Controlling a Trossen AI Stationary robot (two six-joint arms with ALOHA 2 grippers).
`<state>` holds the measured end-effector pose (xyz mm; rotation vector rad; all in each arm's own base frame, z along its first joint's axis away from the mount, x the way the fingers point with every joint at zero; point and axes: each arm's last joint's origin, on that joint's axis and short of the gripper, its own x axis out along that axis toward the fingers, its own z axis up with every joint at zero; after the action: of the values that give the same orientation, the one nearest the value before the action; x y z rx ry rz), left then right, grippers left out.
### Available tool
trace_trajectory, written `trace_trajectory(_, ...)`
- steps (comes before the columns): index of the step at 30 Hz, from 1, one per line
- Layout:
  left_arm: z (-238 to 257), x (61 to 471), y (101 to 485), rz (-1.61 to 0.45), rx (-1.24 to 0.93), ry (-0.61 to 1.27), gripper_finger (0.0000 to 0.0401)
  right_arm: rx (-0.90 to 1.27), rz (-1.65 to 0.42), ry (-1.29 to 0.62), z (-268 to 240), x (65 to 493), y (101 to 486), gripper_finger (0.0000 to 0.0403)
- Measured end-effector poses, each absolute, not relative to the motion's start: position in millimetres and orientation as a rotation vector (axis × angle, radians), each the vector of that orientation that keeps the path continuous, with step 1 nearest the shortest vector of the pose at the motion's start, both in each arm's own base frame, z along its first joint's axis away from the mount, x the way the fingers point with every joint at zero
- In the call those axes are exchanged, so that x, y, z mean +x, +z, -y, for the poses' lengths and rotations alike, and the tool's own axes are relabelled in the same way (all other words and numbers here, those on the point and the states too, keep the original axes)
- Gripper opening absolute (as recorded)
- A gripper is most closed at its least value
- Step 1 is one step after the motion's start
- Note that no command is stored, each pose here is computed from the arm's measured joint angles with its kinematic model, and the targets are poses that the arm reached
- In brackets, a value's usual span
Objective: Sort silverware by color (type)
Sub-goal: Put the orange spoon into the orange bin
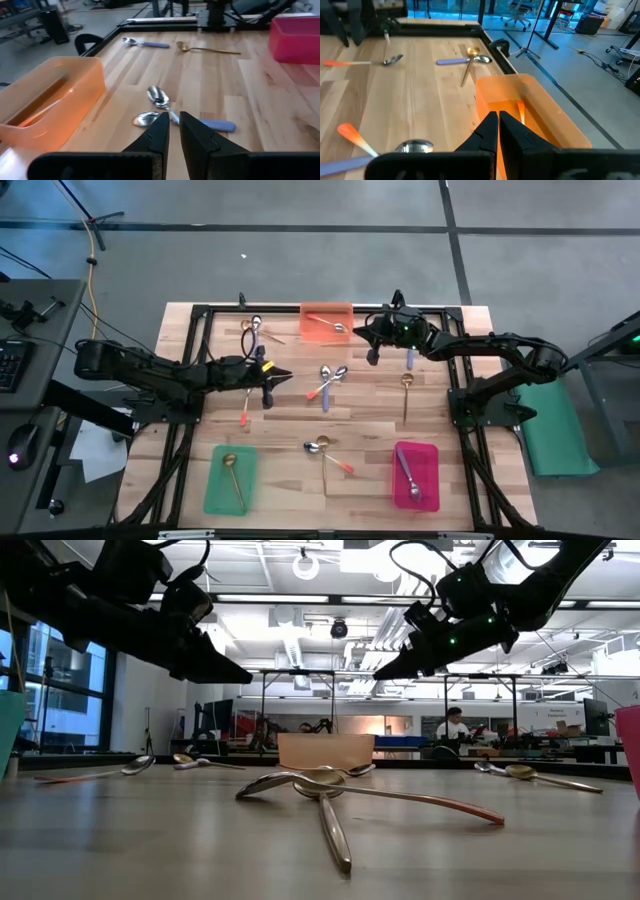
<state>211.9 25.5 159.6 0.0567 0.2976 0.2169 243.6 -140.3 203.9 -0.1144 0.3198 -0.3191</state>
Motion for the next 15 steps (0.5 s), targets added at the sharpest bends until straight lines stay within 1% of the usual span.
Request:
trace_trajectory(3,-23,213,158,-0.301,0.054,0.173,0.0035,-0.093,-0.290,-0.322,139,245,206,0.0000)
trace_trajectory(6,-24,214,158,-0.289,0.054,0.176,0.0035,-0.109,-0.281,-0.325,140,245,207,0.0000)
trace_trajectory(11,-31,223,169,-0.242,0.018,0.205,0.0035,-0.149,-0.236,-0.455,144,245,214,0.0000)
trace_trajectory(15,-30,231,174,-0.257,0.023,0.145,0.0035,-0.169,-0.217,-0.458,144,244,217,0.0000)
